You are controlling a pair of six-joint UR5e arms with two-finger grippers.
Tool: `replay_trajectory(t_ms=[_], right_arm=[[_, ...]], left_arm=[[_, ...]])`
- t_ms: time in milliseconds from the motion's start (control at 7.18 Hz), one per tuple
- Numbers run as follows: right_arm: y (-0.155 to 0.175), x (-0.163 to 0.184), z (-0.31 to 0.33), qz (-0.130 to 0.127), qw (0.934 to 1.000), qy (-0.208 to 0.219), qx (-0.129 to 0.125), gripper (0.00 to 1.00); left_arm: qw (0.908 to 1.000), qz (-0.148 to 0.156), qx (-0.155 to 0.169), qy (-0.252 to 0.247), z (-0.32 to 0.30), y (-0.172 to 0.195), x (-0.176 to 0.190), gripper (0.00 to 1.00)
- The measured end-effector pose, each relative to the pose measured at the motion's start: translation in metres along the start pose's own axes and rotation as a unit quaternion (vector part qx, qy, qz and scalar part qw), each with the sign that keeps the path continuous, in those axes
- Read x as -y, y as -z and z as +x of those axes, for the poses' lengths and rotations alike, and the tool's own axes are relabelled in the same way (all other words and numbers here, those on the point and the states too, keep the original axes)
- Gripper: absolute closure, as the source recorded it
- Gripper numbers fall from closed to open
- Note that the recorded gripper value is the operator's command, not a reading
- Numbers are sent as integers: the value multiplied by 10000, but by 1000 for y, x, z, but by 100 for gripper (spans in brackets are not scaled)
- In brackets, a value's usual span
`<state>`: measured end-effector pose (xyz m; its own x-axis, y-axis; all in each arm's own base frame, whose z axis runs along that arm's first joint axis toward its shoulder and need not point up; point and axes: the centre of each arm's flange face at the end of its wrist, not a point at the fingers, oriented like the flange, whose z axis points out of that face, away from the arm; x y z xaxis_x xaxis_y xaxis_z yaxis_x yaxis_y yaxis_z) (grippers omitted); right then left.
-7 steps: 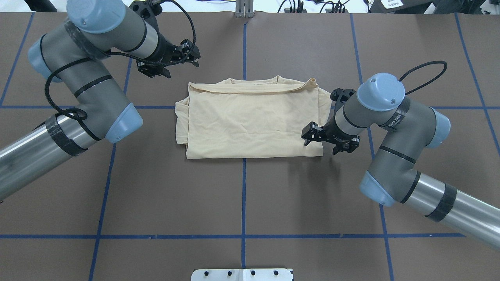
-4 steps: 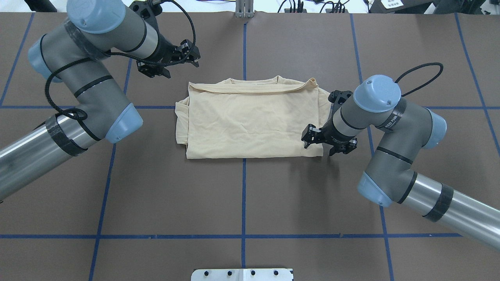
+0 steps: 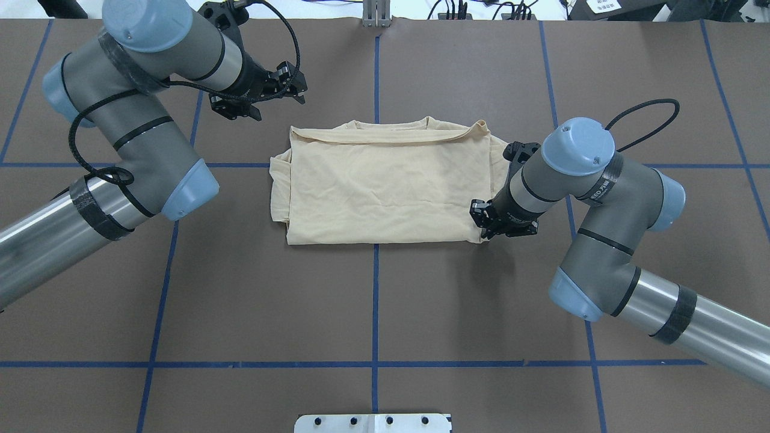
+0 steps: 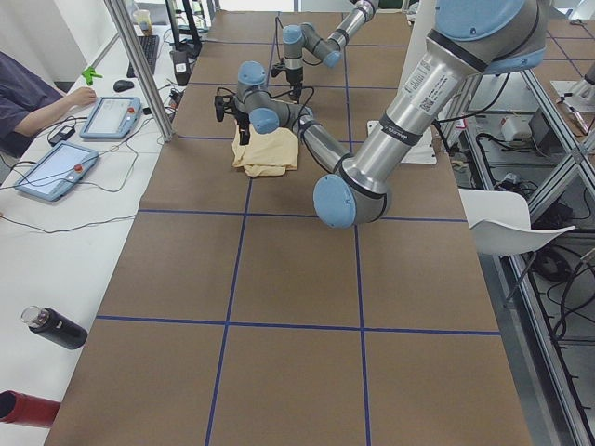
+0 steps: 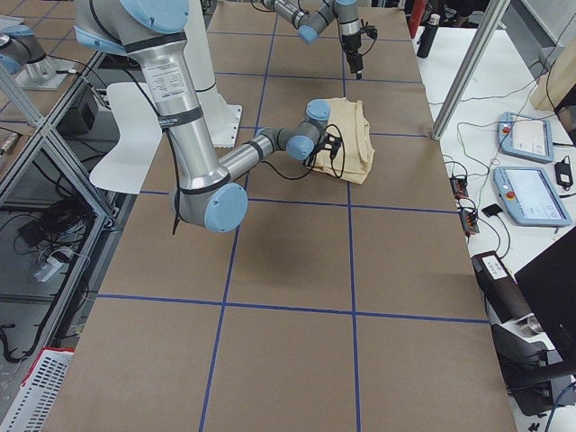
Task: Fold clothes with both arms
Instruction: 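Drag the grasped edge toward the robot with the right gripper, rotating the shirt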
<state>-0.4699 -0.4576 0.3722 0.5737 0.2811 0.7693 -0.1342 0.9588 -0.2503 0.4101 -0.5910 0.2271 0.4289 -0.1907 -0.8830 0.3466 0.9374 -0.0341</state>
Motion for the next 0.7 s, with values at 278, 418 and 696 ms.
replay_trajectory(t_ms=[278, 418, 696], right_arm=[[4, -3, 0, -36, 10000, -31, -43, 100], [15, -8, -1, -44, 10000, -54, -63, 100], [45, -27, 1, -119, 9996, -158, -205, 100]], left_arm=[[10000, 2, -1, 0, 0, 0, 0, 9], [10000, 4, -3, 1, 0, 1, 0, 9], [10000, 16, -4, 4, 0, 2, 2, 9]])
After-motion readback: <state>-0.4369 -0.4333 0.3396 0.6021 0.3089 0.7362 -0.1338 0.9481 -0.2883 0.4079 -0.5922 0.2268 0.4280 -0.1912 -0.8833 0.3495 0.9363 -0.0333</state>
